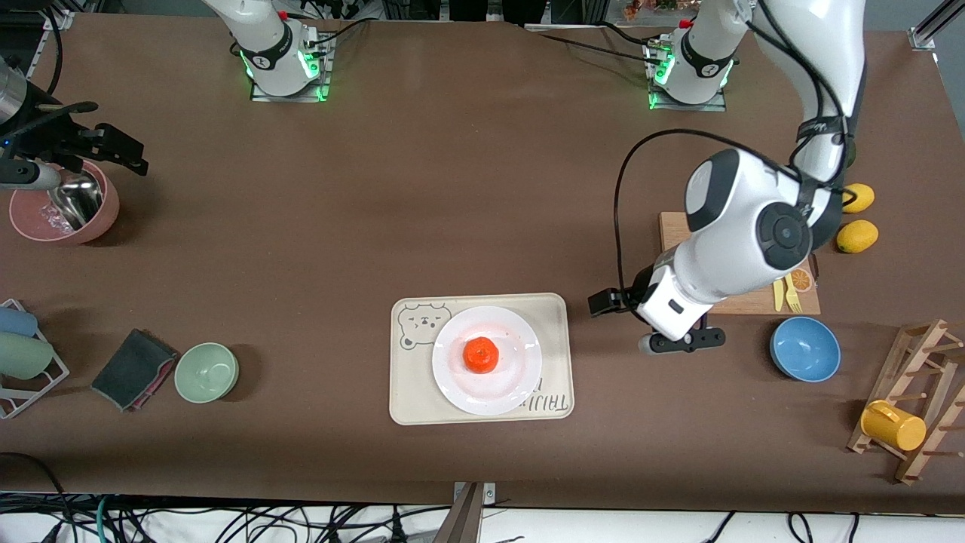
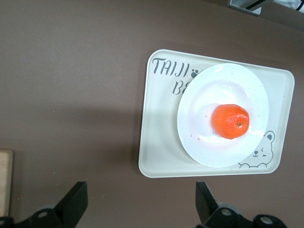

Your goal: Place orange and plate with both arms

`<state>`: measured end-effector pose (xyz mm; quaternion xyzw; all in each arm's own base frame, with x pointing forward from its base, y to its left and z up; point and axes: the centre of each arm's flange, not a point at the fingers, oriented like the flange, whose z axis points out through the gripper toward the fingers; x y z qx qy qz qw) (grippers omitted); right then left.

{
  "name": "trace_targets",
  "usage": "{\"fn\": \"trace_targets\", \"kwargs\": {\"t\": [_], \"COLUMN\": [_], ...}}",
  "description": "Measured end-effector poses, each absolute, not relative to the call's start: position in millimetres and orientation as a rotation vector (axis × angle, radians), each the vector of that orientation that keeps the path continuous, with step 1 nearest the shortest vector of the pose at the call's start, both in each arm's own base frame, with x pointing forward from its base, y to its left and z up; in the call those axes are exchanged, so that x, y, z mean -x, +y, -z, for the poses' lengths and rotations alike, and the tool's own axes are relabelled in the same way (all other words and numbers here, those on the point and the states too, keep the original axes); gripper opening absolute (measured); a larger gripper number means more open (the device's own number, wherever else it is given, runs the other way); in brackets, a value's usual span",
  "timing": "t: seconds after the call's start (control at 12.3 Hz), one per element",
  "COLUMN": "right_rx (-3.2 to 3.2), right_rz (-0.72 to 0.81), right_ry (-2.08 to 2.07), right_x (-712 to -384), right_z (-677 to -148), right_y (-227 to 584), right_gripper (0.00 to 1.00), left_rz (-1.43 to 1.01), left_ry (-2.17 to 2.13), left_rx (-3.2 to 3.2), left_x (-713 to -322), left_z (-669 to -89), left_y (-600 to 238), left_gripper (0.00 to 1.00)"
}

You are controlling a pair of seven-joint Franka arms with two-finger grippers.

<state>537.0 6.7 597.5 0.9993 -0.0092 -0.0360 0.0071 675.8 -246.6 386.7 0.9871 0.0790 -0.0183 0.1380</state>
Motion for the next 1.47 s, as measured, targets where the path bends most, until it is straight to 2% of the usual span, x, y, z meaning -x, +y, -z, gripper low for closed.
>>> {"fn": "trace_targets", "kwargs": {"t": [0.16, 0.33, 0.57, 0.73, 1.22, 1.47], "right_rx": [-3.126, -3.129, -3.139, -3.14, -3.141, -3.141], "right_rz": [0.112, 0.113, 0.105, 0.097, 0.094, 0.095], "right_ry": [-0.027, -0.022, -0.019, -0.019, -0.018, -0.018], "right_x": [-537, -537, -538, -539, -540, -540], "right_z": [-597, -597, -600, -602, -603, -603], "right_y": [7, 10, 12, 12, 12, 12], "right_gripper": [1.0, 1.0, 1.0, 1.0, 1.0, 1.0], "left_rz": [0.063, 0.142, 0.284, 0.336, 0.365, 0.262], "left_ry": [0.233, 0.182, 0.129, 0.07, 0.098, 0.07], "left_rx": [-2.865, -2.915, -2.99, -3.047, -3.119, -3.135], "left_x": [-679, -683, -675, -659, -624, -606], "left_z": [-381, -389, -434, -469, -533, -557], "left_y": [-239, -197, -87, -45, -11, -4], "left_gripper": [1.0, 1.0, 1.0, 1.0, 1.0, 1.0]}}
